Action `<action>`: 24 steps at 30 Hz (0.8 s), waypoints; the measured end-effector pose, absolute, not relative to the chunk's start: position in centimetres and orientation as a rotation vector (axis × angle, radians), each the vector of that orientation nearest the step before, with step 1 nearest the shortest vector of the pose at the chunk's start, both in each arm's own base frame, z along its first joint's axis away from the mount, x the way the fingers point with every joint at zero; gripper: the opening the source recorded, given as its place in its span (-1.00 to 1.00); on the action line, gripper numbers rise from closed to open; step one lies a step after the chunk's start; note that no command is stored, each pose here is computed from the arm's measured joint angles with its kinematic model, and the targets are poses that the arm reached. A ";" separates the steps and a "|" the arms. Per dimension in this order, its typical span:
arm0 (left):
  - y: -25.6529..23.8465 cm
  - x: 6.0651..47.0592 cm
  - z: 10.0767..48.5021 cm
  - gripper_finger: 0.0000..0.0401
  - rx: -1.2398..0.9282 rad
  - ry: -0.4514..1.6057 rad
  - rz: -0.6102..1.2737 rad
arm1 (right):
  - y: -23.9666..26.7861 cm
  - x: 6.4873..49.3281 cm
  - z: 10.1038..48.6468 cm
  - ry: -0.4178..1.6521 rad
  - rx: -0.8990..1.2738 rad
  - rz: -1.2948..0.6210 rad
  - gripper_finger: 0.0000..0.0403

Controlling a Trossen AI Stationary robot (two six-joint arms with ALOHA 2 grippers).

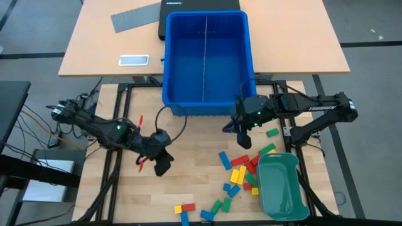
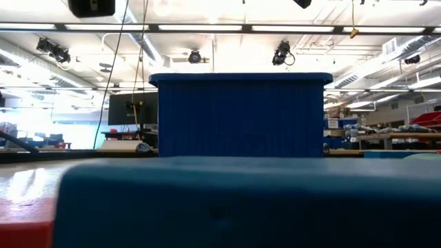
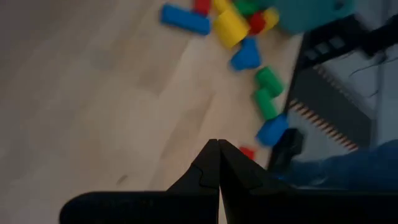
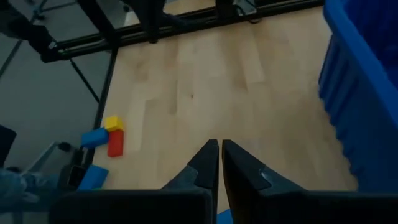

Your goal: Sort Items/Unsort Items

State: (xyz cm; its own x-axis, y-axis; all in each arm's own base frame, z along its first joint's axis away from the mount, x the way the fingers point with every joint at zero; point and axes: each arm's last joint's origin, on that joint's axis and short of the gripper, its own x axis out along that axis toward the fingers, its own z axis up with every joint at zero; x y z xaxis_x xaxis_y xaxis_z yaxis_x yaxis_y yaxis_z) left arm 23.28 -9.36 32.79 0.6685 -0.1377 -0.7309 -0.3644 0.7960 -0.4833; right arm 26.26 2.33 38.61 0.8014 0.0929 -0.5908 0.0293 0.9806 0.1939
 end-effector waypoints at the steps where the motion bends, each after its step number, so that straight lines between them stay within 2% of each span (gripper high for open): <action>1: -9.8 23.5 32.7 -0.97 -0.670 0.834 0.142 | 2.5 26.2 38.6 0.641 0.196 0.040 -0.87; 11: -13.9 24.8 29.1 -0.97 -0.676 0.967 0.177 | 3.8 26.0 38.6 0.661 0.219 0.115 -0.76; 20: -18.3 27.4 25.5 -0.96 -0.716 1.068 -0.011 | 5.0 25.8 38.5 0.677 0.229 0.155 -0.58; 24: -19.8 28.2 23.6 -0.85 -0.719 1.114 -0.061 | 5.0 26.0 38.3 0.691 0.246 0.147 -0.53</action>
State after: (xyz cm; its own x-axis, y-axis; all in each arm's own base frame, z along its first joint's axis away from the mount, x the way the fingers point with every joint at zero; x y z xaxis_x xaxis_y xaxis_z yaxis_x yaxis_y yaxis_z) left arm 28.18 -19.82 23.64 0.4642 -0.3897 -0.7954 -0.2998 0.7758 -0.5551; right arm 25.96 5.04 38.29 0.7615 0.2153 -0.6113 -0.0528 0.9607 0.2726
